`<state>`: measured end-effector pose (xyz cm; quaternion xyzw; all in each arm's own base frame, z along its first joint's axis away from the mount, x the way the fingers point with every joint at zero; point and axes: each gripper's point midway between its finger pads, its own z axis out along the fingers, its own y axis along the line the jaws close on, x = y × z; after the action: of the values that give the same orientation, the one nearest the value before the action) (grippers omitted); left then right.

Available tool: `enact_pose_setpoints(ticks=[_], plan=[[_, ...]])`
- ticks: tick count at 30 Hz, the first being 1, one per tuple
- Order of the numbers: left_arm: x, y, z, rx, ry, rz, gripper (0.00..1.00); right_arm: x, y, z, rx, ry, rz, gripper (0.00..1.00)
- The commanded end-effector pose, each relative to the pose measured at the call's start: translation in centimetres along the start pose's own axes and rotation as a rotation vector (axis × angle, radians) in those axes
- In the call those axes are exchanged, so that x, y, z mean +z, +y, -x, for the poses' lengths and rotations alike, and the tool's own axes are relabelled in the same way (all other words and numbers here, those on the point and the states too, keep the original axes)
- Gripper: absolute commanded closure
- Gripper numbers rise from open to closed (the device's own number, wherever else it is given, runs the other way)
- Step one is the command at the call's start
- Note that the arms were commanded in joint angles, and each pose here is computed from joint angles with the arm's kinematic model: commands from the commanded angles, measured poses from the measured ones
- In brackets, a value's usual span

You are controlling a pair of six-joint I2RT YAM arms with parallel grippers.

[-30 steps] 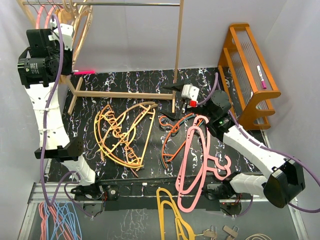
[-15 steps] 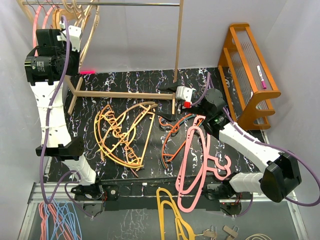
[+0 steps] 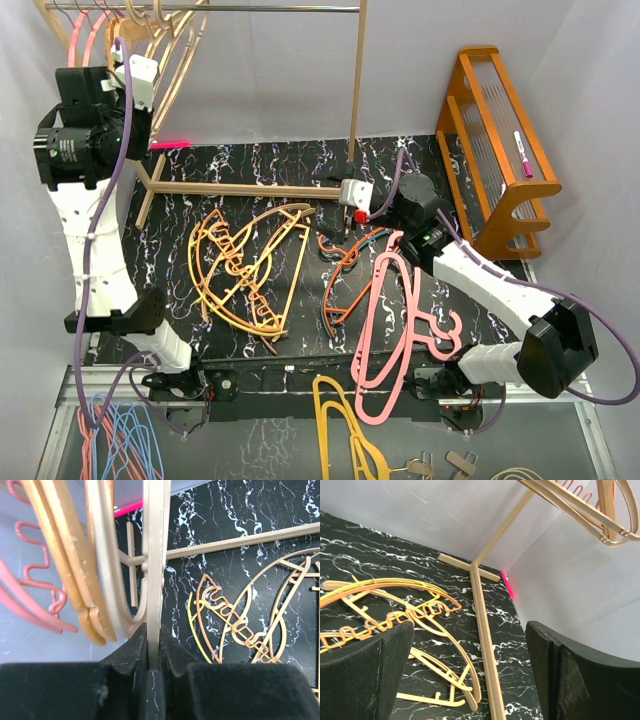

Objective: Organize the hangers
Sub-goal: Adjust the hanger at the center of the board.

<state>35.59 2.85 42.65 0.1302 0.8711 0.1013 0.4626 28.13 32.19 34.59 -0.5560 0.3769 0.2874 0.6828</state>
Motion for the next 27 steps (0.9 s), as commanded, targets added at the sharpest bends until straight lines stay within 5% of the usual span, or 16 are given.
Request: enact_pose_setpoints(ticks=[1, 6, 11, 14, 19, 27], plan=[[-4.4, 1.0, 1.2, 0.055, -0.100, 0.053, 1.00, 1.0, -2.7, 1.3, -0.155, -0.011, -0.048, 0.02], [-5.6, 1.2, 1.8, 0.081, -0.130, 0.057, 1.00, 2.4, -2.8, 1.5, -0.179, -0.052, -0.013, 0.02], [-6.5, -1.7, -1.0, 0.119, -0.062, -0.090, 1.00, 3.9, -3.5, 0.8, -0.488, -0.027, -0.151, 0.02], [-6.9, -3.3, -3.9, 0.169, 0.001, -0.166, 1.00, 3.6, -4.7, 0.4, -0.538, 0.008, -0.190, 0.02], [-8.9, -4.1, -7.2, 0.289, 0.025, -0.195, 1.00, 2.6, -4.0, -0.1, -0.442, 0.051, -0.042, 0.02], [-11.6, -7.8, -9.2, 0.472, -0.101, -0.369, 1.00, 0.7, -3.9, -0.1, -0.257, 0.071, 0.094, 0.02]])
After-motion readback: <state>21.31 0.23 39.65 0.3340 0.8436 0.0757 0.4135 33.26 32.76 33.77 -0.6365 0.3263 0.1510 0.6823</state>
